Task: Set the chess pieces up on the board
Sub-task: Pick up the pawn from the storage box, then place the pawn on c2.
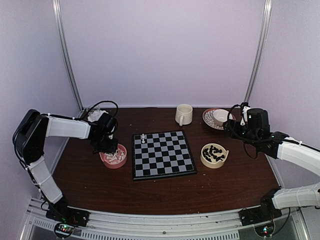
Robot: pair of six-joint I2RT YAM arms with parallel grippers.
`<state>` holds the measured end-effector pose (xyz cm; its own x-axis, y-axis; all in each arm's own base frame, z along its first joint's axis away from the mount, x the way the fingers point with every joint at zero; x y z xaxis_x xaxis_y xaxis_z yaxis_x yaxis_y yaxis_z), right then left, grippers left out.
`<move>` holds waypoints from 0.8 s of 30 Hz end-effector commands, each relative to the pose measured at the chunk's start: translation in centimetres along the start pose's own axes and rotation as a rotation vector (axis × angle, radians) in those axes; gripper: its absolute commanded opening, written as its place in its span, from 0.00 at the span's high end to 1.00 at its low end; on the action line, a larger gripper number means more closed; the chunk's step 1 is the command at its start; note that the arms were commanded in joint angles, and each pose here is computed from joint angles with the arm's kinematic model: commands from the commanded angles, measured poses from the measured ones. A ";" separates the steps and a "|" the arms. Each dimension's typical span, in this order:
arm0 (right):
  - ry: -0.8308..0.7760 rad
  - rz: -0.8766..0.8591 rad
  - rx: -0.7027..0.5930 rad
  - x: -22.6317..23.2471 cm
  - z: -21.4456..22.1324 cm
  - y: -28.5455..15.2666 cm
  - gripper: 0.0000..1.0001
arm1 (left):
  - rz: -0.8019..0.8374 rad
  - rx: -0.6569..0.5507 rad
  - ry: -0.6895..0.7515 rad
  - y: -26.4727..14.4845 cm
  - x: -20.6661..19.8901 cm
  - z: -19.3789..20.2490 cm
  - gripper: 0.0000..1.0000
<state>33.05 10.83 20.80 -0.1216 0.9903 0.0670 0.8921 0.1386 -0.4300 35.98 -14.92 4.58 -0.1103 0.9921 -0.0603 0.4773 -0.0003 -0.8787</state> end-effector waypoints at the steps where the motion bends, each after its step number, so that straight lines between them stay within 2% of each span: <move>1: 0.003 0.005 -0.026 0.1 -0.9 -0.3 0.17 | 0.061 -0.042 -0.012 -1.6 -0.9 -1.6 0.96; 14: 0.013 -0.002 -0.030 0.2 -1.0 -0.3 0.17 | 0.205 -0.132 0.017 -7.0 -3.5 -1.8 0.96; 19: 0.010 0.017 -0.039 -0.2 -0.9 -0.6 0.17 | 0.354 -0.110 0.046 -8.2 -7.3 -1.0 0.95; 24: 0.017 0.010 -0.054 -0.2 -0.8 -0.6 0.18 | 0.457 -0.108 -0.001 -8.1 -11.2 -1.3 0.95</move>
<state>33.02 10.65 21.31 -0.1130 0.9910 0.0720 0.9013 0.1327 -0.4123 33.38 -22.33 12.03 0.1065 0.9441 -0.3121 0.5587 -0.3164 -0.7666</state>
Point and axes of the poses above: each gripper's point midway between its finger pads, its own y axis out along the fingers, its own x axis along the line the jaws close on, z = x × y, the point moved 1 cm from there along -y, back along the fingers, and after that the axes turned 14 degrees about -y, right-handed, at the moved point
